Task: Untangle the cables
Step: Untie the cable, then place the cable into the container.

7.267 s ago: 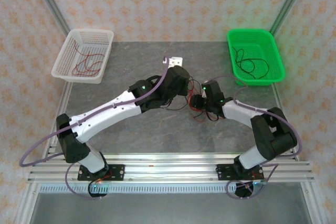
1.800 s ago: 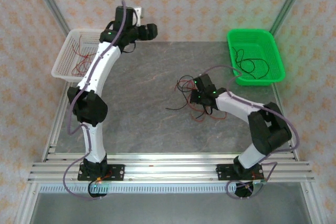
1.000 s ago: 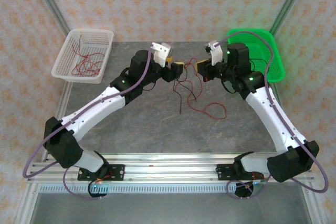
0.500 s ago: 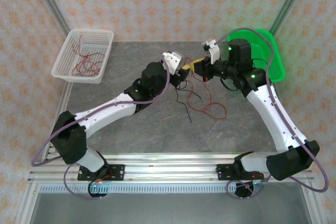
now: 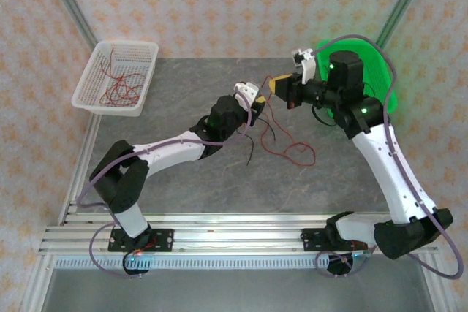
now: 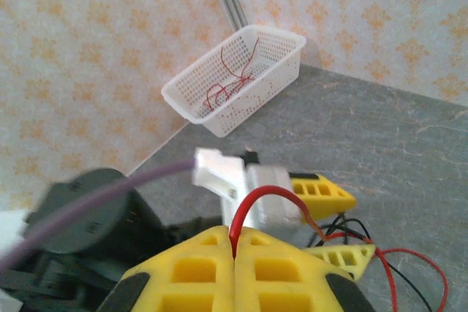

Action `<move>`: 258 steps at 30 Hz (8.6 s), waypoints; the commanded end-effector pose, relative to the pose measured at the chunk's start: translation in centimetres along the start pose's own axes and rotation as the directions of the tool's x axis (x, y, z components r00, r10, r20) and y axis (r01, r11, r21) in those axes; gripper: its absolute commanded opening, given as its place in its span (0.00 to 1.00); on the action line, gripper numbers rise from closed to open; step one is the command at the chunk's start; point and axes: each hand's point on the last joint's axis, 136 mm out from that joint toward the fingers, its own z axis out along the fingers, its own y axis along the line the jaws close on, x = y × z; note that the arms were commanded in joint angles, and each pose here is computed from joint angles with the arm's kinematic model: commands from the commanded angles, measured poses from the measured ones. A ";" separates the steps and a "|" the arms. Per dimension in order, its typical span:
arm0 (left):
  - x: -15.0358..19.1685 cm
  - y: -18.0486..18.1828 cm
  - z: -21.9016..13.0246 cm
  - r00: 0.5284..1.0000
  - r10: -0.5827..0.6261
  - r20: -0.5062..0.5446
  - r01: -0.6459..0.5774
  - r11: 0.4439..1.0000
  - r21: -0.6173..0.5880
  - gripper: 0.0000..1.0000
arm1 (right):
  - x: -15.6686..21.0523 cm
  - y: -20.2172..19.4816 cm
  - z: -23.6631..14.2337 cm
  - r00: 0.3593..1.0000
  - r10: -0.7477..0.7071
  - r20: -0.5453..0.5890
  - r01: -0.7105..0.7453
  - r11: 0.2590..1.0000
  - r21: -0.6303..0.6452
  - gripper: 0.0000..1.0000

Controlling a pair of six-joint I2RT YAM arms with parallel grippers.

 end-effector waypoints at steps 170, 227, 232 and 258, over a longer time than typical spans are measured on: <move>-14.8 -2.6 -9.0 0.977 0.089 0.193 -0.143 0.948 0.284 0.58 | -6.6 4.5 -4.5 0.925 -0.372 0.074 0.373 0.928 -0.007 0.00; -20.6 19.8 -14.0 0.999 0.043 -0.002 -0.032 0.724 -0.689 0.00 | 8.9 -3.5 -2.2 0.998 -0.013 -0.064 0.026 0.979 0.201 0.48; -21.7 21.6 -15.1 1.000 0.020 -0.007 -0.018 0.676 -0.737 0.00 | 10.7 -4.1 -1.6 0.996 0.041 -0.075 -0.025 0.979 0.202 0.48; -22.4 36.5 -23.3 0.985 -0.101 0.137 0.157 0.231 -0.960 0.00 | 13.4 -4.2 -0.1 0.992 0.117 -0.052 -0.109 0.984 0.143 0.48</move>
